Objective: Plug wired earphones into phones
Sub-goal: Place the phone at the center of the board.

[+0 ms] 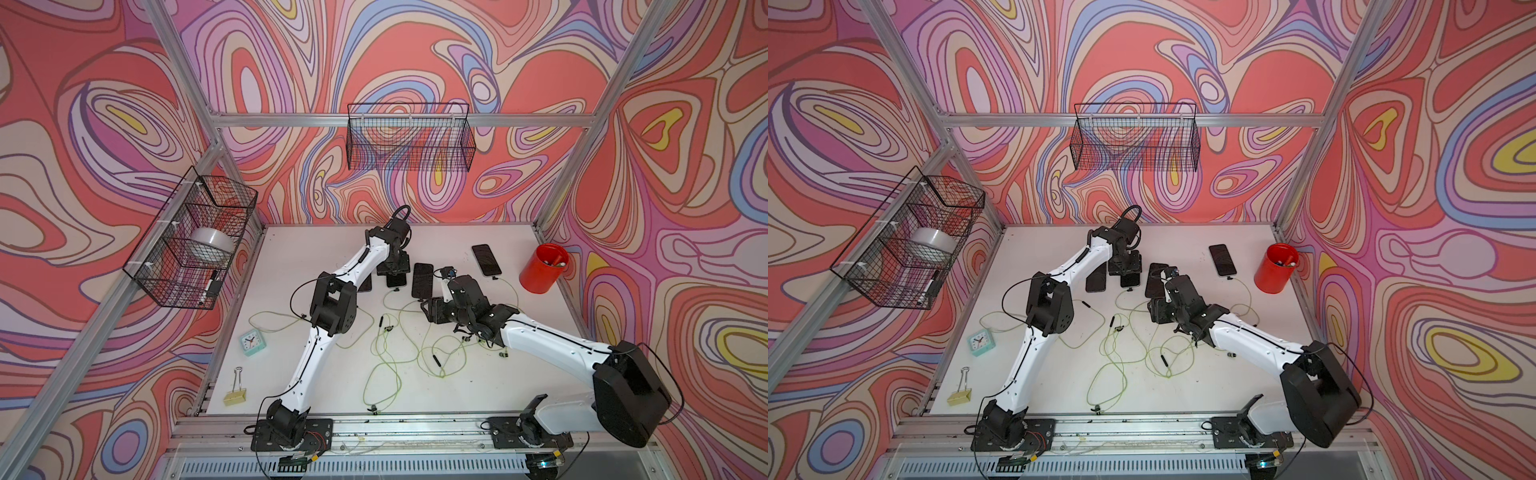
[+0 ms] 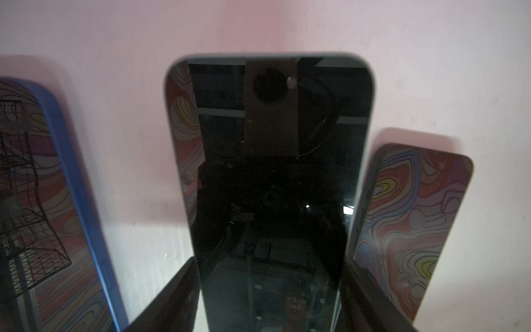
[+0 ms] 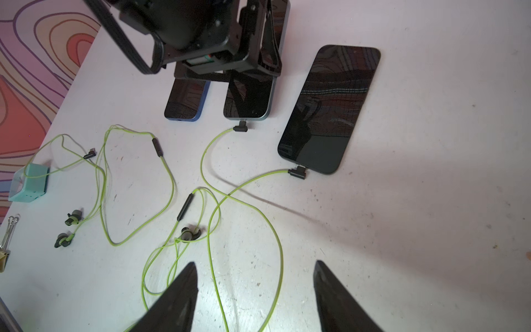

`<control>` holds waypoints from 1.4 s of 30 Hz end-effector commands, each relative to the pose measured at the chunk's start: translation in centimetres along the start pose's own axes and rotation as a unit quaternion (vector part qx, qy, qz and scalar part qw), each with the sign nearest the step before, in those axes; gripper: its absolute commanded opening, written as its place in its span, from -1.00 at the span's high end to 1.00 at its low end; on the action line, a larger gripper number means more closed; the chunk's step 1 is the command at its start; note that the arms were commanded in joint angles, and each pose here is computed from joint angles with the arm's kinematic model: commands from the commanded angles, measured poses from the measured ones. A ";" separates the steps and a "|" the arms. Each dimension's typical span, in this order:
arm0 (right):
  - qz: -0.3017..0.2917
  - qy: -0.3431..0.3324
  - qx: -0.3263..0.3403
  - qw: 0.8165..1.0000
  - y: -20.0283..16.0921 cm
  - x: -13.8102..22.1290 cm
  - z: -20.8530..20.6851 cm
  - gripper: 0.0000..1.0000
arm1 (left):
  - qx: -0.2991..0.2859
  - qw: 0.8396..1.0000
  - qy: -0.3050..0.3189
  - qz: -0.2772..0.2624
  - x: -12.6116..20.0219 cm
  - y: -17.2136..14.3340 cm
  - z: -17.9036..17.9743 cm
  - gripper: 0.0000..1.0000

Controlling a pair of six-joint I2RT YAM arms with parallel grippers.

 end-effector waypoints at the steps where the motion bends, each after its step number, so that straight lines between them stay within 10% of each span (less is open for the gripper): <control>1: 0.015 -0.003 0.000 1.000 -1.3 -0.1 -0.5 -0.29 | -0.018 1.000 0.007 0.015 -0.2 -0.1 0.4 0.57; 11: 0.042 0.005 0.020 0.999 -2.0 -0.6 -0.3 -0.34 | -0.037 0.999 -0.030 0.001 0.5 0.2 -0.5 -0.99; 20: 0.039 -0.005 0.037 0.999 -0.5 -1.7 -0.2 -0.49 | -0.042 0.995 0.011 -0.094 11.2 2.2 1.5 -0.99; 29: 0.051 -0.057 0.042 0.996 -0.5 -4.0 -1.7 -0.43 | 0.091 0.985 0.097 -0.113 22.2 -5.4 14.7 -0.53; 42: 0.070 -0.039 0.065 0.995 -1.3 -4.5 -1.4 -0.41 | 0.275 0.942 0.186 -0.039 16.4 -13.3 26.4 -0.07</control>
Point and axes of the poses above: each gripper's point midway between its finger pads, its own x axis back along the fingers, its own z axis along the line the jaws close on, y = z × x, the point moved 2 cm from there along x, back along the fingers, and after that the axes turned 2 degrees about -x, right-handed, at the moved point
